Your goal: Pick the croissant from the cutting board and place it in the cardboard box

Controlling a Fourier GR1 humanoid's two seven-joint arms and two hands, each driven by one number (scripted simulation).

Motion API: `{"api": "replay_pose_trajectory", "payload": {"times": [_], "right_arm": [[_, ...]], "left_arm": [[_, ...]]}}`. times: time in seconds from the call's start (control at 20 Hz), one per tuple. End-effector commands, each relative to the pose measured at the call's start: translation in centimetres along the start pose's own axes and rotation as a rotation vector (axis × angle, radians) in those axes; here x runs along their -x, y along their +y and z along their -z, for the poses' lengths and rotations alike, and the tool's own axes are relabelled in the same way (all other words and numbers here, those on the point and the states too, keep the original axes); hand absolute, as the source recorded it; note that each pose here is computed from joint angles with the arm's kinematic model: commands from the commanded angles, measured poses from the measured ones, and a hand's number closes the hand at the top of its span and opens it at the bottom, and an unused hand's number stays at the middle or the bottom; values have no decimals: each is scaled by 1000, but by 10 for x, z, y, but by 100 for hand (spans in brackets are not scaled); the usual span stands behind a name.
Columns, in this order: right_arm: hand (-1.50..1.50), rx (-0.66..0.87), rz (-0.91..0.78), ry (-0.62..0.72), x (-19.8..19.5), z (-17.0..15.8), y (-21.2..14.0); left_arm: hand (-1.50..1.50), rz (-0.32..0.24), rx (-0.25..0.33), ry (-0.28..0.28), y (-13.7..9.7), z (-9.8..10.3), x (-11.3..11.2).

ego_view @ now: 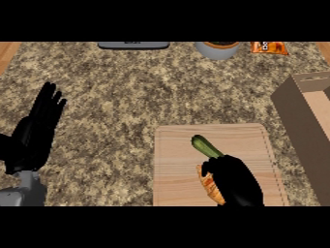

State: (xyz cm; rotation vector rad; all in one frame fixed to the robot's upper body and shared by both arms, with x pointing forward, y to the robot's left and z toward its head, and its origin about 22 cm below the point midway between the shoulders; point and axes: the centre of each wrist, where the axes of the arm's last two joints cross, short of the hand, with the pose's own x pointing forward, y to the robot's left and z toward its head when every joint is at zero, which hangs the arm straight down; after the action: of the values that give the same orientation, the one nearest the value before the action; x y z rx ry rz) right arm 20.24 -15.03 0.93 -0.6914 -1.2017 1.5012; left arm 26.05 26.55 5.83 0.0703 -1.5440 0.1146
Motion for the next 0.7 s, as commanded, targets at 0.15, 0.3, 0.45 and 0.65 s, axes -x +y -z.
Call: {"api": "replay_pose_trajectory", "payload": {"times": [0.15,0.3,0.45,0.65], "right_arm": [[150,58,-68,-41,-1,-5,-2],[150,145,-43,-18,-31,7,-9],[150,177,60,79,-65,14,-6],[150,254,84,113,-112,7,-24]], "left_arm": [[0,-10,12,13,-16,-5,1],[0,11,-7,-6,9,13,-5],[0,1,0,-3,-21,1,-3],[0,9,22,-7,-16,9,0]]}}
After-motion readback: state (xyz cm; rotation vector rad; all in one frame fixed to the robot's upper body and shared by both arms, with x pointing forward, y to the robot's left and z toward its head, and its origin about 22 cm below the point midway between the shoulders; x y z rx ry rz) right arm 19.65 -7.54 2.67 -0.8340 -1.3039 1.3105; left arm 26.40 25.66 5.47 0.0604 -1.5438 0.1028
